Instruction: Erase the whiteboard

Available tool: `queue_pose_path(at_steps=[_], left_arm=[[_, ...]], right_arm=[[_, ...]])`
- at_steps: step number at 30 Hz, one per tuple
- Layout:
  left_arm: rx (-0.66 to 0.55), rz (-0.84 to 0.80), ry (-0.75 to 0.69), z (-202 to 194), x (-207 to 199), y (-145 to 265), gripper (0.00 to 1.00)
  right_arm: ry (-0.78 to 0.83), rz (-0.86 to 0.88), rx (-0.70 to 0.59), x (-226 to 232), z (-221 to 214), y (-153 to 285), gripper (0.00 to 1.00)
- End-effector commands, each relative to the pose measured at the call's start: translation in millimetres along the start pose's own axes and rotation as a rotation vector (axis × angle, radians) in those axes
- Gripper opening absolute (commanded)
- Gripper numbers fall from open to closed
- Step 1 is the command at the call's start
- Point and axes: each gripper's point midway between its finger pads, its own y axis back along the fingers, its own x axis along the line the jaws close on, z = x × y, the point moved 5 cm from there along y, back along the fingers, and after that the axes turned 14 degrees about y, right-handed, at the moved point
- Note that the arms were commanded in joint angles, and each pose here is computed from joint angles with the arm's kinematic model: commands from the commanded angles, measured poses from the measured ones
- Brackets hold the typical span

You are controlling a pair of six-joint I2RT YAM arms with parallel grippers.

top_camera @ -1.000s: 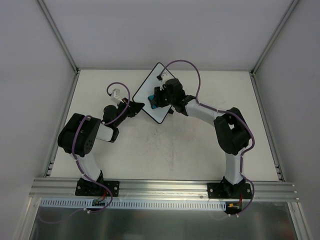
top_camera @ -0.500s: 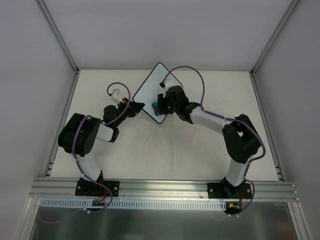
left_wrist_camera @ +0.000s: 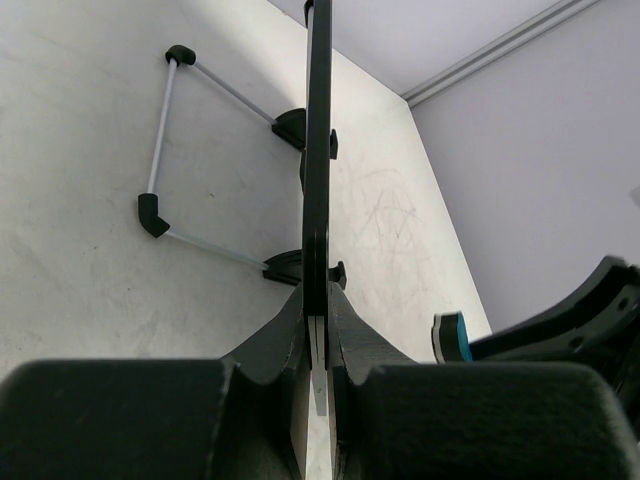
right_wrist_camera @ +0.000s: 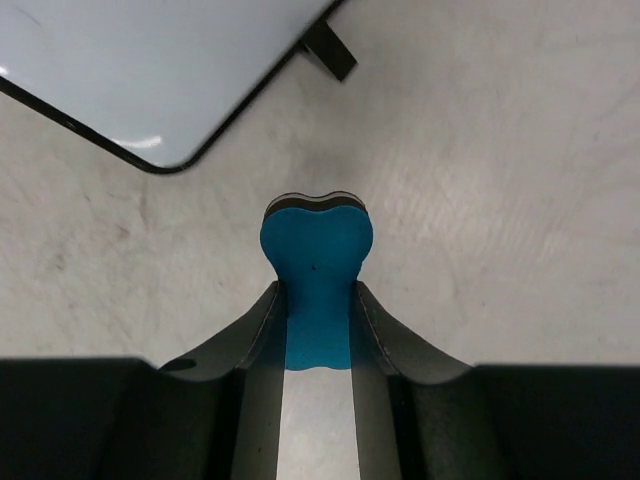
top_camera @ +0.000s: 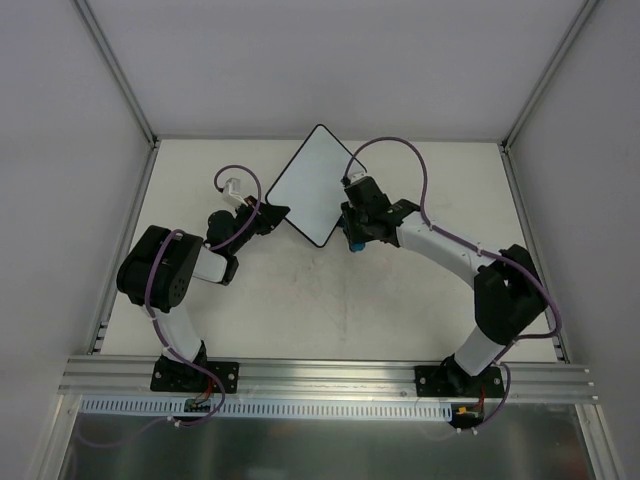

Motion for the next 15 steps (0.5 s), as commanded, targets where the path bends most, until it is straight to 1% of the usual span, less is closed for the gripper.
queue_pose_path(at_steps=[1,5,9,15], left_arm=[[-0.064,-0.325,-0.130,9.6,-59.4,-1.6,0.00],[-0.061,-0.327,-0.129,9.4,-60.2,-0.9,0.00],[-0.063,-0.331,-0.131,9.9,-61.9,-0.2,0.00],[-0.058,-0.335,-0.129,9.3,-62.7,0.2,0.00]], right_arm=[[-0.022,-0.078,0.084,-15.8,-27.0,24.0,0.00],[-0.019,-0.083,0.136,-15.9,-52.3,22.7,0.00],[-0.022,-0.080,0.185,-14.6,-68.6,16.4,0.00],[-0.020,-0.086,0.226,-13.3,-81.1,8.2,0.00]])
